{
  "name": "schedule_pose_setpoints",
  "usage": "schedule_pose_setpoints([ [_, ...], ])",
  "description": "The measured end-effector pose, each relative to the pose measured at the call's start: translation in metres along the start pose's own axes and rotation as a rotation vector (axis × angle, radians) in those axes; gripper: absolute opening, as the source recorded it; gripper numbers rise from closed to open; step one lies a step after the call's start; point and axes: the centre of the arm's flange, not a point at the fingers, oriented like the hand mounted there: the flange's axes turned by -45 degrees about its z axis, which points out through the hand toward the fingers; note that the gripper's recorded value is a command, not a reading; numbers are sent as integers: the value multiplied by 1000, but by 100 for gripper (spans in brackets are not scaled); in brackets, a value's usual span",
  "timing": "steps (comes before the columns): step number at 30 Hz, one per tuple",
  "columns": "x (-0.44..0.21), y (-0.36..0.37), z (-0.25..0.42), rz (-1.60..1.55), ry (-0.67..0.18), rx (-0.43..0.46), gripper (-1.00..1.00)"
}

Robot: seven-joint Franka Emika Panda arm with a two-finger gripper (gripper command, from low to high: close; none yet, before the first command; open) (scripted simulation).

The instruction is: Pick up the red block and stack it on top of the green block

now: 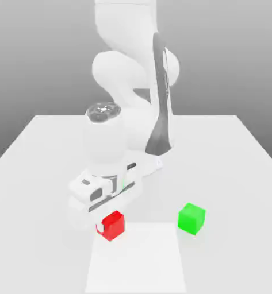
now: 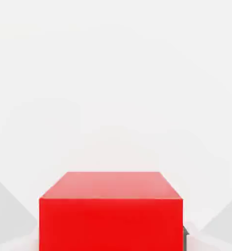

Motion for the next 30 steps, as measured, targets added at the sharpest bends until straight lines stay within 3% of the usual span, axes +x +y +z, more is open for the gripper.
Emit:
schedule_pose_setpoints([
  [8, 12, -10, -59, 0, 2, 2, -100],
  [19, 117, -152, -92, -14, 1, 1, -100],
  [27, 124, -167, -38, -10, -1, -3, -100],
  [28, 123, -168, -32, -11, -1, -2, 100],
  [30, 124, -170, -32, -17, -1, -2, 100],
])
